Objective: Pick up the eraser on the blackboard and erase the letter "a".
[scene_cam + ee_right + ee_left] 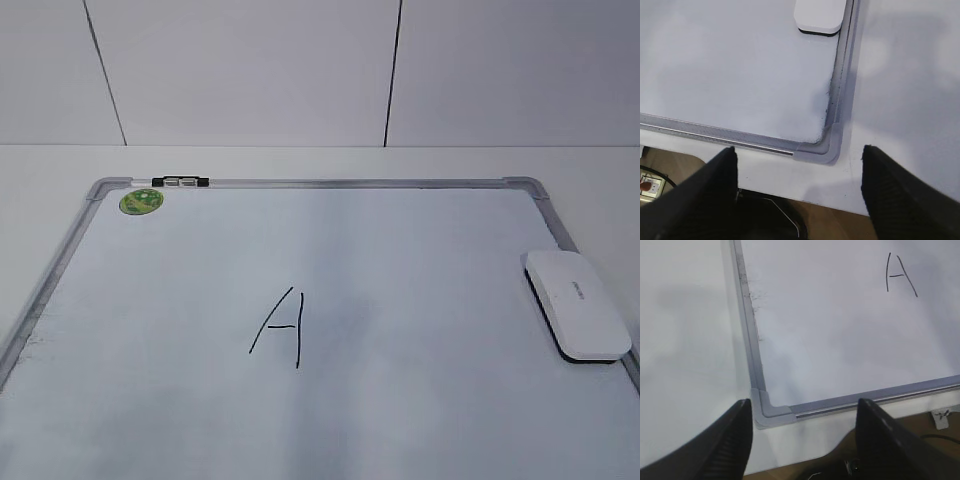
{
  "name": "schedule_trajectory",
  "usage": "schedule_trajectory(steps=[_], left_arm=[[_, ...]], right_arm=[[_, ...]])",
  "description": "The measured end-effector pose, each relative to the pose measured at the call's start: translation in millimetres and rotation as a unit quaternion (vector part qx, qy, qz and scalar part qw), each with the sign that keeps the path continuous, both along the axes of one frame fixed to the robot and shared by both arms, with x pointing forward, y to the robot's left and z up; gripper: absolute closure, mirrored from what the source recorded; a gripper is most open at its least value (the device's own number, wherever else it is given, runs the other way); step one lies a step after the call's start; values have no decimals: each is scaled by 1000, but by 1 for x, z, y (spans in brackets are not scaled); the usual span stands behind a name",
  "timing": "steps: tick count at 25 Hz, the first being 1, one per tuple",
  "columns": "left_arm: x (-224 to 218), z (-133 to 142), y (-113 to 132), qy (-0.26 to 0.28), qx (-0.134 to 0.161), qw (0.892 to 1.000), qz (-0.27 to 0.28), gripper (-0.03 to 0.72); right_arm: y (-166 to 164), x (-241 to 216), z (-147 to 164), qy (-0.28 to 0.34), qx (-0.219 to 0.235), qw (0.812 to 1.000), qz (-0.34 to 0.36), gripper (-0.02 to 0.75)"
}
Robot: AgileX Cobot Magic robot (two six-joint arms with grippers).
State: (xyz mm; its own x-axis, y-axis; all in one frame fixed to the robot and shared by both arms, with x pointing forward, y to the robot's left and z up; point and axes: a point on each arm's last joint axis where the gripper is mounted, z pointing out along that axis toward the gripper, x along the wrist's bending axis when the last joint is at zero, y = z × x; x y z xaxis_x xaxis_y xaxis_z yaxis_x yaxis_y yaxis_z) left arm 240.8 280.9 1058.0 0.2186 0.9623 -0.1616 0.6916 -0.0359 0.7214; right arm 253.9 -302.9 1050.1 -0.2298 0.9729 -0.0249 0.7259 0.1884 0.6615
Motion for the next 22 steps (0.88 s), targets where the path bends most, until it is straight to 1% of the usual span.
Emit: schedule_trajectory(steps=[2,9,11,14,19,22], left_arm=[[2,-4,2,-4,11,1000,3,202],[5,-1,8,-50,44,998,21,202],[8,-2,9,-58,46,997,25,202],[11,-7,9,-55,49,997,26,202],[12,-7,9,-61,49,997,27,202],[11,-6,7,-60,38,997,23,202]], right_arm=[[0,0,0,-1,0,1000,1,146],[3,8,-4,-30,8,1000,6,146],[4,9,-6,-32,8,999,7,146],[4,9,-5,-37,9,999,8,146],[4,10,-5,-39,10,999,9,146],[4,10,-5,-39,10,999,9,146]])
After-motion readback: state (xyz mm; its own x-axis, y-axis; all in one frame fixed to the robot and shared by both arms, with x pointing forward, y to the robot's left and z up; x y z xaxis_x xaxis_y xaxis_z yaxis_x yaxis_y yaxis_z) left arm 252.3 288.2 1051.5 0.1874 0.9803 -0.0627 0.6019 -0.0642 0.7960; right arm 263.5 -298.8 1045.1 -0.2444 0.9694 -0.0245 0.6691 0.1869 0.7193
